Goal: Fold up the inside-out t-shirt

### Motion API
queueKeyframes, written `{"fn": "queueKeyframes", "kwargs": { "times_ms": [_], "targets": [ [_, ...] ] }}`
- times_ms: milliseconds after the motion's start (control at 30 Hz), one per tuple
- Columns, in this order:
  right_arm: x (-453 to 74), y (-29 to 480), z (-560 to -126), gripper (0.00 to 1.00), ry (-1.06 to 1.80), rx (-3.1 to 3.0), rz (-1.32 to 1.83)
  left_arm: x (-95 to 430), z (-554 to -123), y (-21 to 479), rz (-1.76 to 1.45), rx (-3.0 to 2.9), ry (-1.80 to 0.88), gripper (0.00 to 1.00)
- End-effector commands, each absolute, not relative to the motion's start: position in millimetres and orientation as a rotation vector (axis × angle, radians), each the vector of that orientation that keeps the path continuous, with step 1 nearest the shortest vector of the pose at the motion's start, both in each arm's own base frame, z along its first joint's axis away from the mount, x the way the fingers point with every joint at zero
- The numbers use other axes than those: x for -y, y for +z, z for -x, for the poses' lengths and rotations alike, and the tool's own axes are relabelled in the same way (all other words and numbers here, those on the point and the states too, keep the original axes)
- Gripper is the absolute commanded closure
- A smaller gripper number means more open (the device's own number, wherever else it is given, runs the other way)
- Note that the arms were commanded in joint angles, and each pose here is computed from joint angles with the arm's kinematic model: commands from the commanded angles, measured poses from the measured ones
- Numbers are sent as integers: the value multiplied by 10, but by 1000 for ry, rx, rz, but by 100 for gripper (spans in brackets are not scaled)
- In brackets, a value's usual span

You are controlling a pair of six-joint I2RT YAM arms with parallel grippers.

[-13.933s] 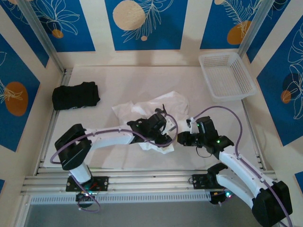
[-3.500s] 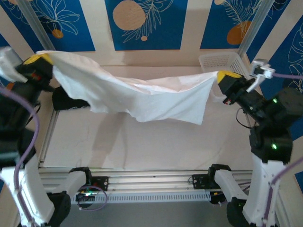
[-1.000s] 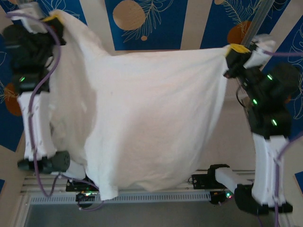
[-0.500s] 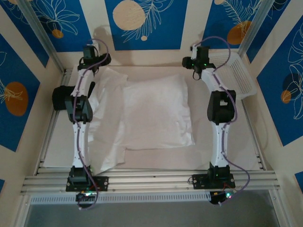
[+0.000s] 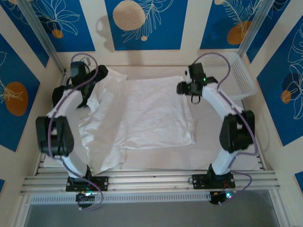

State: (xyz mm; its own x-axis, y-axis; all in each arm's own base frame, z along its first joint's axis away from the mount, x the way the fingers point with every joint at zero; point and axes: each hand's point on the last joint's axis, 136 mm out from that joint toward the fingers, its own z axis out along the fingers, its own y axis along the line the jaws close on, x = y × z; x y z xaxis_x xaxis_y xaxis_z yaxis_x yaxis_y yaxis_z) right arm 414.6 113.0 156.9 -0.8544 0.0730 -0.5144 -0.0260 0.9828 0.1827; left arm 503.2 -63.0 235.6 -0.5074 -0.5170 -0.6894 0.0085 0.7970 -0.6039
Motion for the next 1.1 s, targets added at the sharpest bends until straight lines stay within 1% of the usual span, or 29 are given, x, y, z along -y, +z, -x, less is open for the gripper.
{"fn": "queueKeyframes", "kwargs": {
  "times_ms": [0,33,133,300,400,467,567,700,800,933,1067],
  "targets": [
    [-811,1136,-3309,43,153,-2780,-267,1157,-4612,2024,348,-2068,-911,25],
    [-797,1065,-3086,43,172,-2802,-313,1327,-4430,1946,291,-2096,-935,24],
    [-796,894,-2604,43,214,-2819,-419,1740,-3993,1658,199,-2192,-970,24],
    [-809,556,-2196,44,176,-2853,-525,2376,-3378,1262,-8,-2334,-1064,24],
    [-804,425,-2080,44,109,-2890,-532,2548,-3131,1030,-67,-2400,-1067,24],
    [-802,345,-2028,44,75,-2916,-533,2598,-3054,923,-77,-2423,-1074,24],
    [-739,250,-2026,47,14,-2925,-552,2605,-3026,794,-63,-2447,-1077,24],
    [-685,233,-2124,52,-18,-2929,-588,2580,-3006,635,-51,-2481,-1059,24],
    [-614,243,-2145,63,-75,-2941,-593,2525,-2939,464,-37,-2523,-1034,24],
    [-513,240,-2125,74,-104,-2965,-626,2413,-2832,222,-13,-2576,-979,25],
    [-455,298,-2153,87,-72,-2960,-671,2344,-2738,21,7,-2623,-953,25]
  ]
}}
